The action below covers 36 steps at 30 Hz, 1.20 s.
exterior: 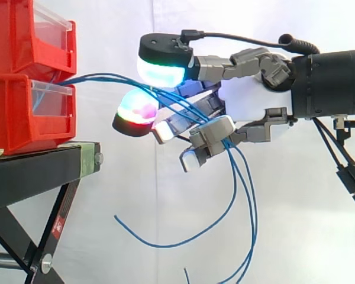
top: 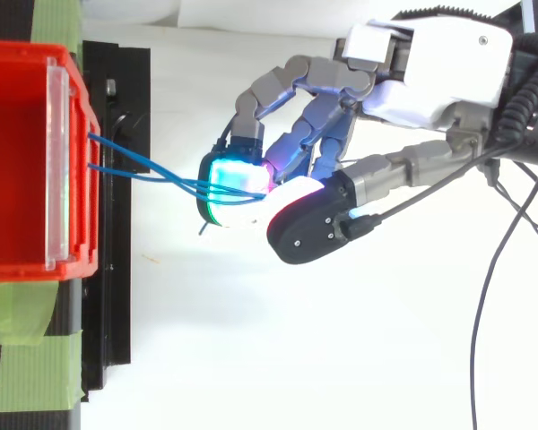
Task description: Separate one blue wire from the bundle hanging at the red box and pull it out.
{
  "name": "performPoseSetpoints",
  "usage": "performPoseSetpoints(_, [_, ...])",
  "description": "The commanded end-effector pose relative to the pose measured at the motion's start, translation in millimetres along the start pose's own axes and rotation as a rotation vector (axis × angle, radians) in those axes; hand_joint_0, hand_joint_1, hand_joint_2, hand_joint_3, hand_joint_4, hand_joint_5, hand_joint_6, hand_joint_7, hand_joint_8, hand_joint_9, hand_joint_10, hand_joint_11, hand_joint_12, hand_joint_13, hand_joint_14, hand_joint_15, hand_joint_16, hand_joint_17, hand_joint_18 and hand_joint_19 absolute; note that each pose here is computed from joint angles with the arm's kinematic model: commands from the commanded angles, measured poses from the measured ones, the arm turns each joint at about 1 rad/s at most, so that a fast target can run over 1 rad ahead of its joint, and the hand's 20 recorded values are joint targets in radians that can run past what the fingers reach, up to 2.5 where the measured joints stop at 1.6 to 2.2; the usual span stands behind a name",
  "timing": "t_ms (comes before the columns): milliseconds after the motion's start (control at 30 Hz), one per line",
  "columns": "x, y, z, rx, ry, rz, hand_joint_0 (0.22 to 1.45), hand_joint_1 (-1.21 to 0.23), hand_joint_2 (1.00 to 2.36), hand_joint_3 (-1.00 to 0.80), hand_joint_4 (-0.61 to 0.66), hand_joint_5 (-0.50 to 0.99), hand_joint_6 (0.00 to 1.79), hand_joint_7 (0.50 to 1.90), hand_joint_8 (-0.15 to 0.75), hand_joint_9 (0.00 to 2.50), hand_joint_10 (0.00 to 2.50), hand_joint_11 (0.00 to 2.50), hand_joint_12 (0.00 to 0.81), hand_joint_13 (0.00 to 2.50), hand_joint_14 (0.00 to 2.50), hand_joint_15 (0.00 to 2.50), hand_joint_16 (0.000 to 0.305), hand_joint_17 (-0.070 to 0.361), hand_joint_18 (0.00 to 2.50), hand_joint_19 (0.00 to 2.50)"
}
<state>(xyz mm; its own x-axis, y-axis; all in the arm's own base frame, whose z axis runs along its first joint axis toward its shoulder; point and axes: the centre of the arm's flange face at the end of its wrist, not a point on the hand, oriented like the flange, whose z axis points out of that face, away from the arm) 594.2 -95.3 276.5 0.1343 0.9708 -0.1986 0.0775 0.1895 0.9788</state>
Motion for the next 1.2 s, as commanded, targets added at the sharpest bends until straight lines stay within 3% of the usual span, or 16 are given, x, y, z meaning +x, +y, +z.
performPoseSetpoints(0, [0.0, 0.5, 0.1, -0.001, 0.0, 0.0, 0.57, -0.62, 1.01, -0.41, 0.2, -0.18, 0.89, 0.9, 0.383, 1.04, 0.01, 0.89, 0.364, 1.51, 0.0, 1.56, 0.058, 0.131, 0.93, 0.73])
performPoseSetpoints(433, [-1.4, -1.4, -0.1, 0.004, -0.009, 0.0, 0.6, -0.64, 1.01, -0.34, 0.19, -0.18, 0.9, 0.92, 0.381, 1.05, 0.02, 0.91, 0.354, 1.52, 0.0, 1.57, 0.057, 0.129, 0.96, 0.71])
performPoseSetpoints(933, [-2.4, -0.7, -0.3, 0.002, -0.009, 0.002, 0.61, -0.82, 1.01, -0.3, 0.17, -0.19, 0.91, 0.93, 0.363, 0.98, 0.02, 0.94, 0.357, 1.48, 0.0, 1.57, 0.057, 0.128, 0.92, 0.74])
performPoseSetpoints(1167, [-5.2, -0.6, 0.0, 0.002, -0.014, 0.002, 0.61, -0.84, 1.01, -0.33, 0.19, -0.2, 0.91, 0.91, 0.362, 0.97, 0.02, 0.97, 0.367, 1.47, 0.0, 1.57, 0.057, 0.129, 0.91, 0.74])
